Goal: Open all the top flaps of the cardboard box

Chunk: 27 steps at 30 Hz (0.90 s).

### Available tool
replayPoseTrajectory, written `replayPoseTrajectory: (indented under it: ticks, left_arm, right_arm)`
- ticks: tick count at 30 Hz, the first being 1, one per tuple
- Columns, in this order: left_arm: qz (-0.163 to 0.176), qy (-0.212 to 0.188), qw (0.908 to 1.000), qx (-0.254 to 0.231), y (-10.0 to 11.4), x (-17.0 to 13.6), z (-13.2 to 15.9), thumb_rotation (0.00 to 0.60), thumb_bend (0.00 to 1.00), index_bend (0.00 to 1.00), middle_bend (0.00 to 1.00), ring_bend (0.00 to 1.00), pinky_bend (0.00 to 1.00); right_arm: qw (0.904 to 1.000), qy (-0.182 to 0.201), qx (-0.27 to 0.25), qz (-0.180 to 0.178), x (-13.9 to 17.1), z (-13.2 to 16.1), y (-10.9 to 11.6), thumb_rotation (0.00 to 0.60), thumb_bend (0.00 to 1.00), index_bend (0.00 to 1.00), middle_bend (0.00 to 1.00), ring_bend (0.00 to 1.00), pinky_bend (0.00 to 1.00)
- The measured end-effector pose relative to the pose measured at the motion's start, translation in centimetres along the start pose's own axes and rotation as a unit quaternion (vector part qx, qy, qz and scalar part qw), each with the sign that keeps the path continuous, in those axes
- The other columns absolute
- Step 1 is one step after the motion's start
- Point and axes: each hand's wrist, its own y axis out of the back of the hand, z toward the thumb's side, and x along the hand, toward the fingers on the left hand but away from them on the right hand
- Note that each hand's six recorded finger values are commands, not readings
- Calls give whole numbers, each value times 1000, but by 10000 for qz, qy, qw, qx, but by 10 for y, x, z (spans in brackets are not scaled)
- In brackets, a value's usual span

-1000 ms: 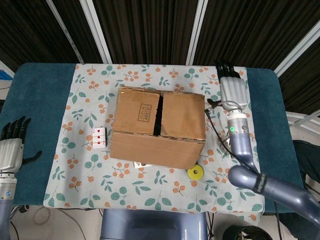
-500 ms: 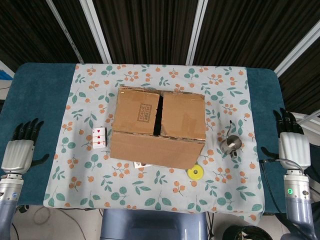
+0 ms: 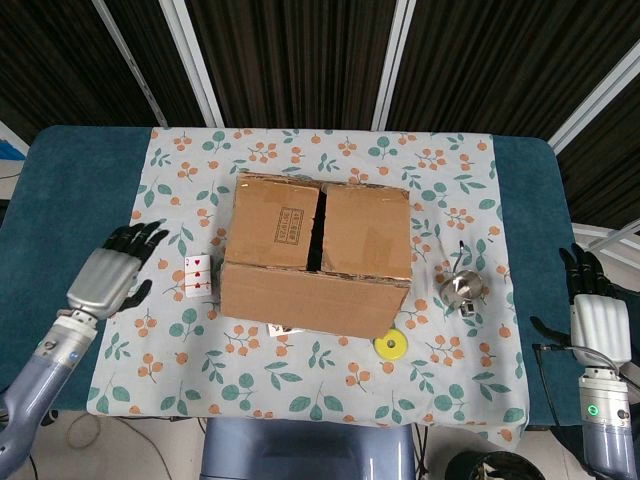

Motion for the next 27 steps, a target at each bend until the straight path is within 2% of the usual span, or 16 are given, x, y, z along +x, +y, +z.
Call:
replayPoseTrajectory:
  ticks: [4, 7, 13, 17, 22, 27]
  left_arm:
    - [-57, -636, 9975, 308, 28, 35, 38, 600, 667, 32, 127, 90, 183]
    - [-131, -1097, 9921, 598, 44, 59, 69, 600, 737, 36, 139, 97, 186]
    - [-326, -1852, 9739, 1274, 66, 102, 124, 600, 800, 58, 196, 140, 234]
    - [-445, -2224, 9574, 1786, 77, 130, 156, 600, 833, 104, 250, 181, 262]
    - [-542, -2535, 9370, 2342, 79, 157, 191, 600, 836, 137, 294, 208, 269]
    - [-719, -2798, 9187, 2693, 62, 171, 221, 600, 841, 163, 330, 225, 278]
  right_arm:
    - [9999, -47, -136, 19, 0, -2, -2, 600, 197, 0, 0, 0, 229]
    - [9997, -104, -217, 12, -1, -5, -2, 600, 200, 0, 0, 0, 229]
    - [9992, -206, -338, 24, -1, -10, -2, 600, 201, 0, 0, 0, 229]
    - [9990, -251, -371, 44, -2, -12, -3, 600, 201, 0, 0, 0, 229]
    - [9988, -284, -407, 52, -3, -14, -3, 600, 203, 0, 0, 0, 229]
    - [9985, -311, -440, 65, -3, -16, -4, 600, 202, 0, 0, 0, 229]
